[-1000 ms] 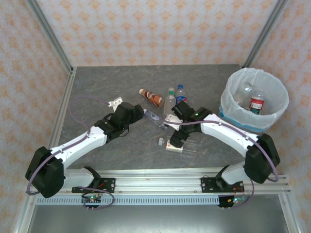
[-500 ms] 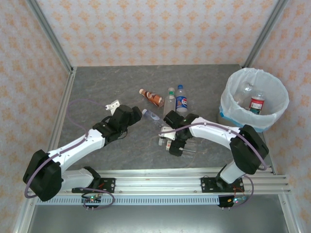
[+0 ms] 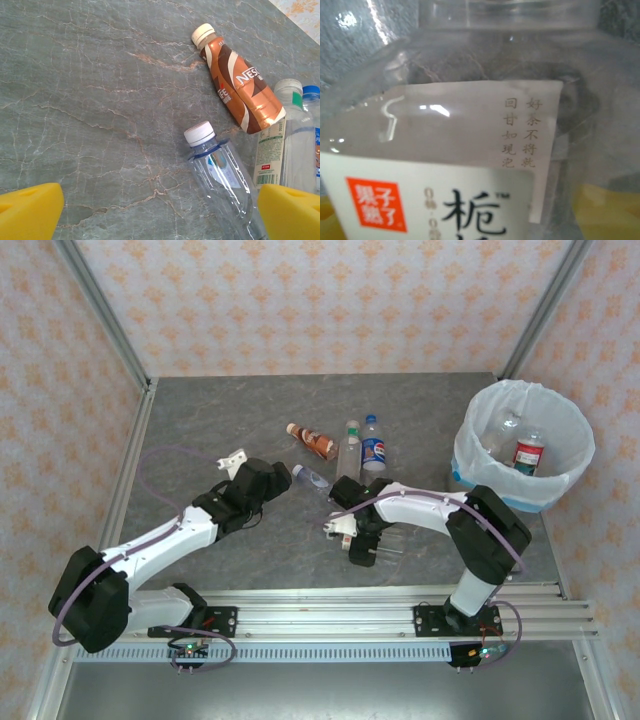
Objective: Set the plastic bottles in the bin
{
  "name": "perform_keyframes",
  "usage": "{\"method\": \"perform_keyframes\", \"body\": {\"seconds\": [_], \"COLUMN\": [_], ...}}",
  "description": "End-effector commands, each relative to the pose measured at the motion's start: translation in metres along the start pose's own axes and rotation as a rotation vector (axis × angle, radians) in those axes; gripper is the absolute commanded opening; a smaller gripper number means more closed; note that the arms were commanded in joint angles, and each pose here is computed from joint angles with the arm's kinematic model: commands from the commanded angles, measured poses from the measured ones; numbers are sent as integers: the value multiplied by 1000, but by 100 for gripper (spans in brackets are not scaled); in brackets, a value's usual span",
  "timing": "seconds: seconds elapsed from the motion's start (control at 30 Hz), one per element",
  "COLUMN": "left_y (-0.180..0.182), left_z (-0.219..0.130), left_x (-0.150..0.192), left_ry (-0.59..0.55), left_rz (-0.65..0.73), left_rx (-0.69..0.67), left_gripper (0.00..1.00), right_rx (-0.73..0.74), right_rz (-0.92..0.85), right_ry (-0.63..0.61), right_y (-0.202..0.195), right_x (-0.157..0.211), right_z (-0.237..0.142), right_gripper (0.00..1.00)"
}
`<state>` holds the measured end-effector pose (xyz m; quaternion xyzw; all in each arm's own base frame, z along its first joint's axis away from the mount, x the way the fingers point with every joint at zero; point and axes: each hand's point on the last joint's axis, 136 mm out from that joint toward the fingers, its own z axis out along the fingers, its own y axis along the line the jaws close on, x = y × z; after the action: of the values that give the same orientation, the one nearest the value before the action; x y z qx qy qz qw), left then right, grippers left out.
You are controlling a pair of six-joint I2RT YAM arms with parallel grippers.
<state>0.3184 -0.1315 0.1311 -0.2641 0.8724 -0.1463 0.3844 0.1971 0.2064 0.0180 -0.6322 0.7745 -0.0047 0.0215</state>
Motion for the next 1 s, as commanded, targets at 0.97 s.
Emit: {"method": "perform_keyframes", "body": {"seconds": [0.97], "left_y": [7], "left_z": [8], "left_x": [-4], "left_ry": [-22], "left_rz": [-21], "left_rx": [-39], "left_gripper": [100], "right_rx": [99], "right_rz": [-36], "right_ry": [-34], "right_y": [-13], "right_x": [-1], "right_z": [-10], "right_gripper": [57]}}
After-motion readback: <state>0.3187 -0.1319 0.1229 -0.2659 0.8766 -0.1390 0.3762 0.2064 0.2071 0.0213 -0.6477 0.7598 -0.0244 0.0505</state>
